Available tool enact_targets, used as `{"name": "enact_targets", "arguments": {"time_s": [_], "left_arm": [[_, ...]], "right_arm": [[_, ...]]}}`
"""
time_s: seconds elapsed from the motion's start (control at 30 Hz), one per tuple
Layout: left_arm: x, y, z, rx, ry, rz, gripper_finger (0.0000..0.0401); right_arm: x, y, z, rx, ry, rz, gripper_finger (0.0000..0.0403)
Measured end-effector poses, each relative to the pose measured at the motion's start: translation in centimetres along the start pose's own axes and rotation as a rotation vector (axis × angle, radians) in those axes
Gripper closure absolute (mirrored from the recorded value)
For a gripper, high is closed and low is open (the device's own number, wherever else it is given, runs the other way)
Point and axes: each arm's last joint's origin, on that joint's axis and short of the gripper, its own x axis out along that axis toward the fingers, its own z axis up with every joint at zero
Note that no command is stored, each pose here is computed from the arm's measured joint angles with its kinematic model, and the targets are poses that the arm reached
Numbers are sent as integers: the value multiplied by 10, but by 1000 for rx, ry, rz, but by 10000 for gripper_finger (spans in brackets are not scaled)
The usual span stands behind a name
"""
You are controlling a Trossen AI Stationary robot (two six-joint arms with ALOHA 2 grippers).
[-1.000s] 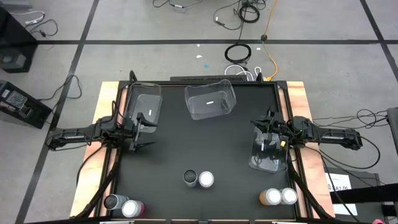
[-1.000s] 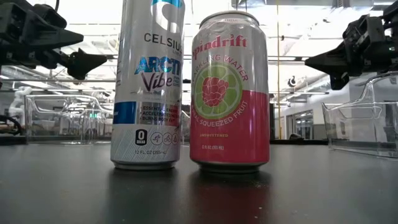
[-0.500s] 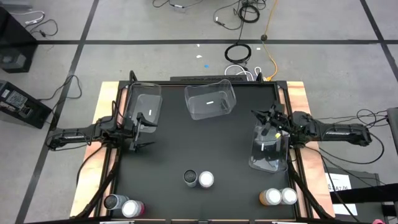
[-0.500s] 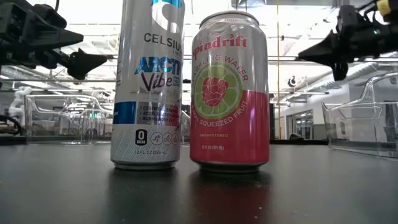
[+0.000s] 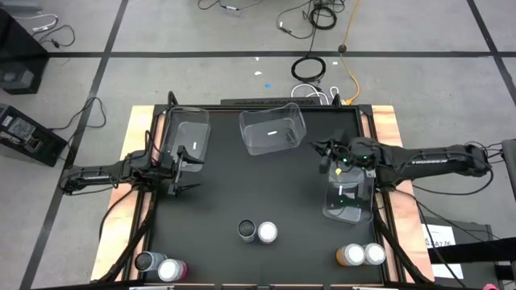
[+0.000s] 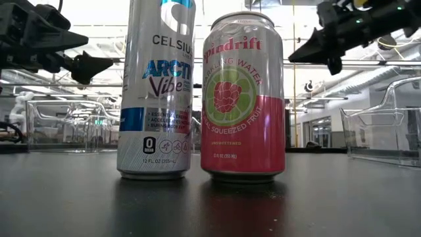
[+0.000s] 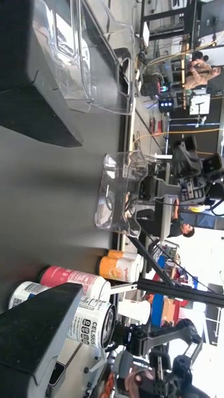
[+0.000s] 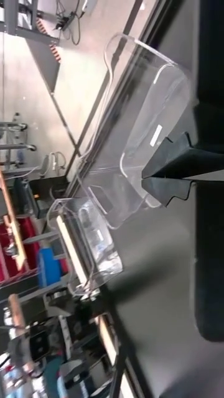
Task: Sort soda cans
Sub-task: Move the middle transparent bin to the center of the table
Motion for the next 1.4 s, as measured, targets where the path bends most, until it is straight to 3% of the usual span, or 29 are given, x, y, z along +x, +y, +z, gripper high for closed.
{"name": "enact_targets", "arguments": {"time_s": [0.27,0.5,0.67,0.93,1.07,1.2,1.4], "left_arm": [[0,0,0,0,0,0,18],[0,0,0,0,-1,0,18],[0,0,0,0,0,1,18],[0,0,0,0,0,0,18],[0,0,0,0,0,0,18],[0,0,0,0,0,1,18],[0,0,0,0,0,0,18]], "right_arm": [[24,5,-5,57,89,-45,403],[47,14,-12,63,201,-5,403],[68,28,2,24,256,-8,403],[113,44,27,-36,446,-117,403],[131,45,42,35,507,-196,403],[145,47,57,140,497,-239,403],[152,55,78,9,459,-188,403]]}}
